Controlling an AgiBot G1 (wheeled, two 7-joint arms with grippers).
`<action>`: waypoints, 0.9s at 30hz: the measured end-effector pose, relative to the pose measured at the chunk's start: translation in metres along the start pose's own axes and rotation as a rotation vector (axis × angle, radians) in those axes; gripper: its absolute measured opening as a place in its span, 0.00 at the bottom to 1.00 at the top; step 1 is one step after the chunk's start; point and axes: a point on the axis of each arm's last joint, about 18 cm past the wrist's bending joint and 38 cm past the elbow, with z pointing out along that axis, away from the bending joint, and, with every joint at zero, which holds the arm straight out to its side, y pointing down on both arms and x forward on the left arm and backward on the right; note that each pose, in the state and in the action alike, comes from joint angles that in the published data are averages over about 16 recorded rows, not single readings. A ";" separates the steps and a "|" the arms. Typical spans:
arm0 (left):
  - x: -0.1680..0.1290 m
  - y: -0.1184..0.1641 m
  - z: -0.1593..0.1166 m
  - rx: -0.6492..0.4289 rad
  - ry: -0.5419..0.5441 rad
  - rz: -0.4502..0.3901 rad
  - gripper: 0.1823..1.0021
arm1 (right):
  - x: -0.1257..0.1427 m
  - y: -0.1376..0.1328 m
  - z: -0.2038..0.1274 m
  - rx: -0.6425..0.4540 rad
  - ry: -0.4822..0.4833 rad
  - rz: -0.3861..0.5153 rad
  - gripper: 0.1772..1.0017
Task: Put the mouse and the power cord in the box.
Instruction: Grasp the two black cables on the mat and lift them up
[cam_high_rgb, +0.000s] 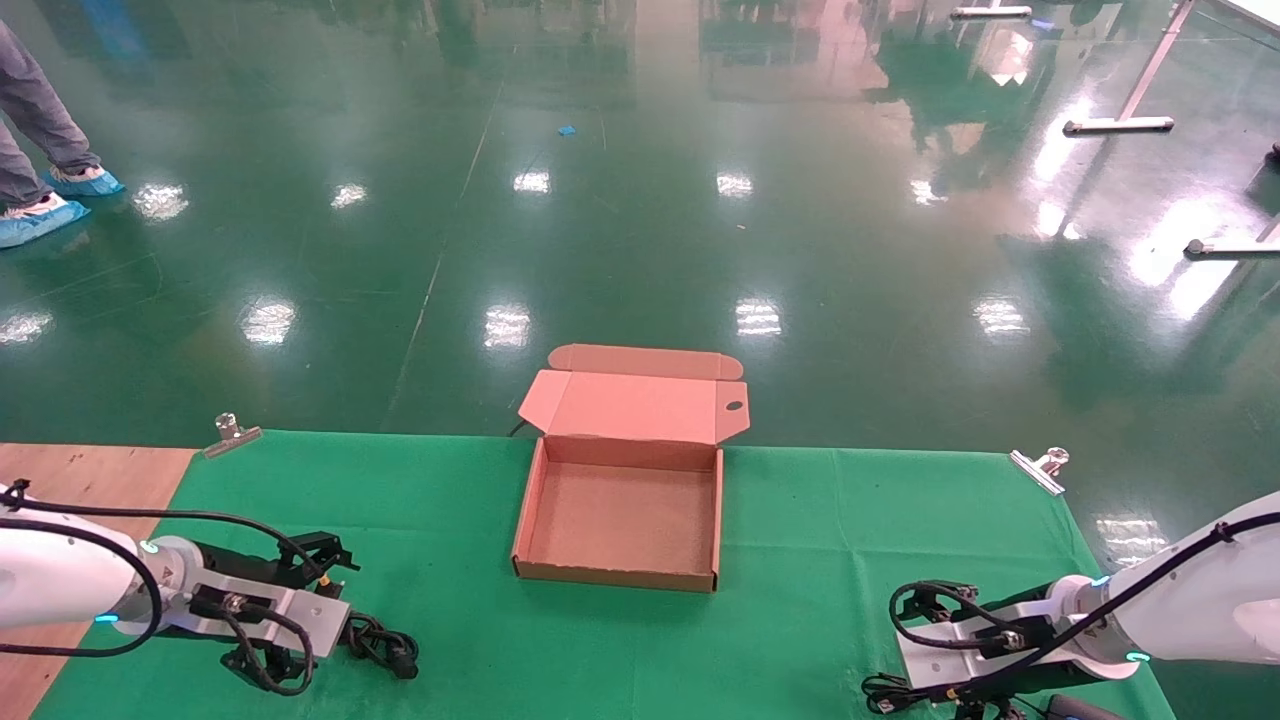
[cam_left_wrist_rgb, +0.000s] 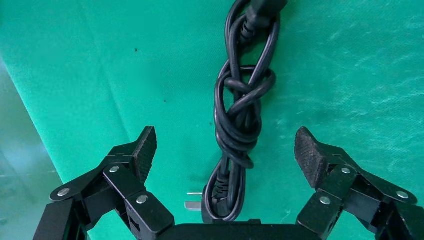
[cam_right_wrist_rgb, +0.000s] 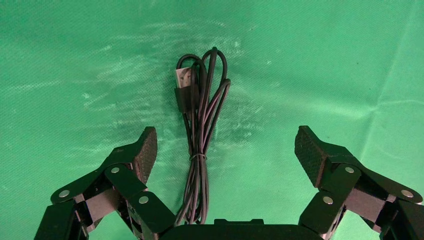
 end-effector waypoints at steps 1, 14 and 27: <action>0.000 0.000 0.000 0.003 0.001 0.000 1.00 | 0.000 0.001 0.000 -0.001 -0.001 0.000 1.00; 0.003 -0.003 0.000 0.023 0.008 -0.003 0.95 | -0.005 0.007 -0.002 -0.009 -0.009 -0.001 0.95; 0.011 -0.002 0.000 0.036 0.026 -0.006 0.73 | -0.002 0.004 -0.003 0.002 -0.009 -0.007 0.71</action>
